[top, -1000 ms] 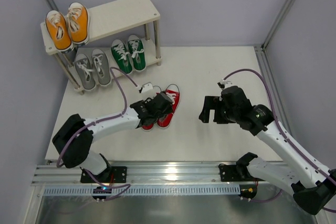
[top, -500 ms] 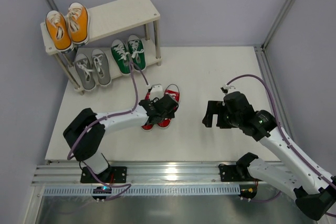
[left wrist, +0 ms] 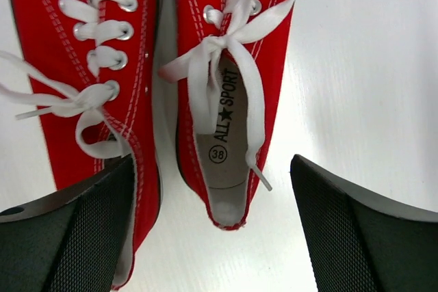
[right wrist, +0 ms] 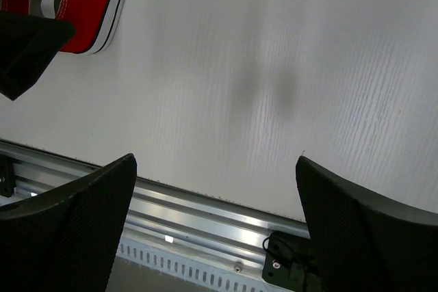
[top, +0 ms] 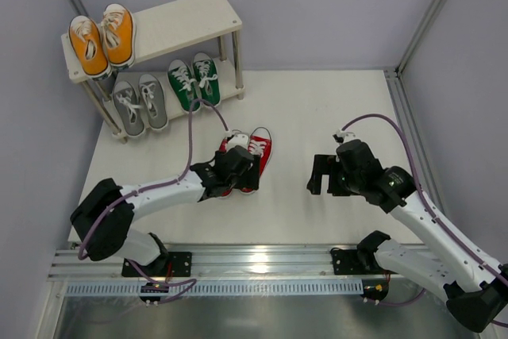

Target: Place and organize the shoes onto the shoe shelf

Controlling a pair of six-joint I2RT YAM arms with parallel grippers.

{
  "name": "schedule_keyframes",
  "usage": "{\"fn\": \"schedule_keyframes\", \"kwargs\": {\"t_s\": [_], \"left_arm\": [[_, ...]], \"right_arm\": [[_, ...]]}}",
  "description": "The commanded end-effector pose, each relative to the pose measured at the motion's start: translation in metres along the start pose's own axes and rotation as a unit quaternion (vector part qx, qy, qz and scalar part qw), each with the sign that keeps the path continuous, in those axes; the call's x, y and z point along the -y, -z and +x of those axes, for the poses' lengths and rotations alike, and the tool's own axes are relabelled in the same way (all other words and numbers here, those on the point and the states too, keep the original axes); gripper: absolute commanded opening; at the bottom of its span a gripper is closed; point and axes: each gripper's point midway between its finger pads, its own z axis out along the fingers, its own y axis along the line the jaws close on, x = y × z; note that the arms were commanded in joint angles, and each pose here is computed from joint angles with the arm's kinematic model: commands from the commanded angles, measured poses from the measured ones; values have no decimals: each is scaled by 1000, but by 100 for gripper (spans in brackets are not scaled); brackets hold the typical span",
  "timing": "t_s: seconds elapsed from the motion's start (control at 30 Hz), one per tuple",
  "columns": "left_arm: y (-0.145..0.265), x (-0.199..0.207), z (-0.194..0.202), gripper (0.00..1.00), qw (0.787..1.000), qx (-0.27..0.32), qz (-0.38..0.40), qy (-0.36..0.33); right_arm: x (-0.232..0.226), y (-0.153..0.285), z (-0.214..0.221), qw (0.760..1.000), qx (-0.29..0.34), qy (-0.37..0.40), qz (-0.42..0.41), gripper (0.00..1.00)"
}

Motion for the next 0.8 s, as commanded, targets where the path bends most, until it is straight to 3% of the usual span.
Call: {"fn": "schedule_keyframes", "kwargs": {"t_s": [0.0, 0.3, 0.77], "left_arm": [[-8, 21, -9, 89, 999, -2, 47, -23], [-34, 0, -15, 88, 1000, -8, 13, -12], [-53, 22, -62, 86, 999, 12, 39, -11]], "right_arm": [[-4, 7, -10, 1000, 18, 1, -4, 98], [3, 10, -5, 1000, 18, 1, 5, 98], [8, 11, -4, 1000, 16, 8, 17, 98]]}}
